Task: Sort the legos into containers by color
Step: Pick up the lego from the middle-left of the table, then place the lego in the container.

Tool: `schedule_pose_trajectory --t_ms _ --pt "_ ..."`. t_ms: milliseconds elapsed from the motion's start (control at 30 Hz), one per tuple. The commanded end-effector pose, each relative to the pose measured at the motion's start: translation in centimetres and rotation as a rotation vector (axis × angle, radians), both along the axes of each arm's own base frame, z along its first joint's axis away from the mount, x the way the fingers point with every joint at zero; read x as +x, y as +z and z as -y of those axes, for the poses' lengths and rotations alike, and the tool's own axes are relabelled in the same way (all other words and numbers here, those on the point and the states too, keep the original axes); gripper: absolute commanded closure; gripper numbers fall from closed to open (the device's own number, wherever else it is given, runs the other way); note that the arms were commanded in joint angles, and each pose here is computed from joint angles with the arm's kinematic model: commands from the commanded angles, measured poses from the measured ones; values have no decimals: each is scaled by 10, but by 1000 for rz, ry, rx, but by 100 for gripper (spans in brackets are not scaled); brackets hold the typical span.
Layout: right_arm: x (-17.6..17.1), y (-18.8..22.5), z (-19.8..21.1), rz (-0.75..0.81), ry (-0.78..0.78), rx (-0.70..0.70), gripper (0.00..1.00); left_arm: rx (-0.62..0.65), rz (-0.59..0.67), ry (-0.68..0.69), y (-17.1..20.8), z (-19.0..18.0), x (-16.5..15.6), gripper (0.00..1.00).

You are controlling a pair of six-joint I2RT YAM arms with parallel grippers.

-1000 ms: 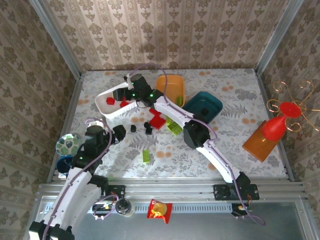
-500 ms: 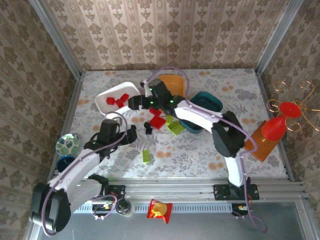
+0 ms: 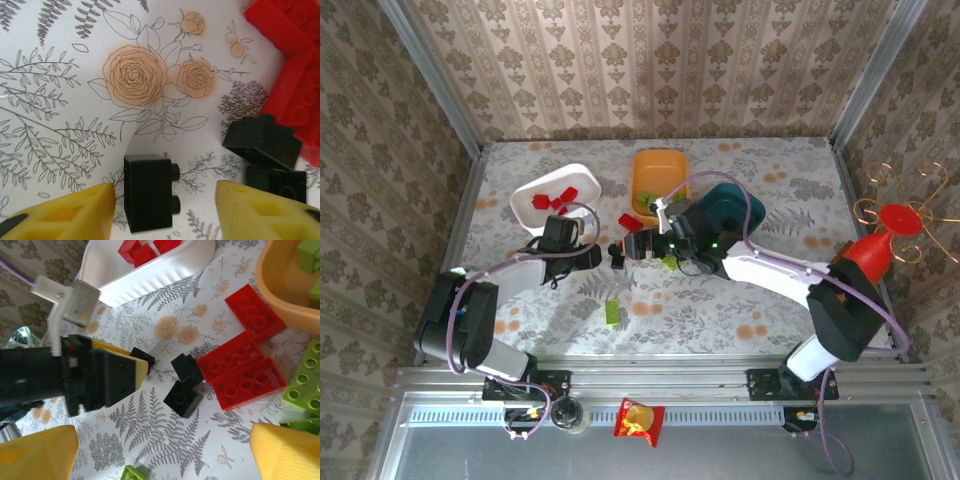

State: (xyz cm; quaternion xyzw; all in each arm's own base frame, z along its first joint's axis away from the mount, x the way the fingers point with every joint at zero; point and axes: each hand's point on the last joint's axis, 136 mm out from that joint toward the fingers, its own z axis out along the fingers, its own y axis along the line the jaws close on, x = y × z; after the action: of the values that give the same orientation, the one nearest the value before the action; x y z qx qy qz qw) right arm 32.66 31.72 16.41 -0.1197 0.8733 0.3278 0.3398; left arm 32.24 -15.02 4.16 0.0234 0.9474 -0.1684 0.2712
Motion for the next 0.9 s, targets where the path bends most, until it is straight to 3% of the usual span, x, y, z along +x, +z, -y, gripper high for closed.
schedule_pose_trajectory --t_ms 0,333,433,667,867 --pt "-3 25 15 69 -36 10 10 29 29 -4 -1 -3 14 50" --pt "-9 22 77 64 -193 -9 9 66 37 -57 4 8 4 78" --pt "-12 20 102 67 -263 -18 10 61 59 -100 21 24 0 79" --pt "-36 -1 171 61 -474 -95 9 -26 201 -367 106 147 4 79" --pt "-63 -12 209 75 -573 -132 9 -78 205 -558 121 254 22 81"
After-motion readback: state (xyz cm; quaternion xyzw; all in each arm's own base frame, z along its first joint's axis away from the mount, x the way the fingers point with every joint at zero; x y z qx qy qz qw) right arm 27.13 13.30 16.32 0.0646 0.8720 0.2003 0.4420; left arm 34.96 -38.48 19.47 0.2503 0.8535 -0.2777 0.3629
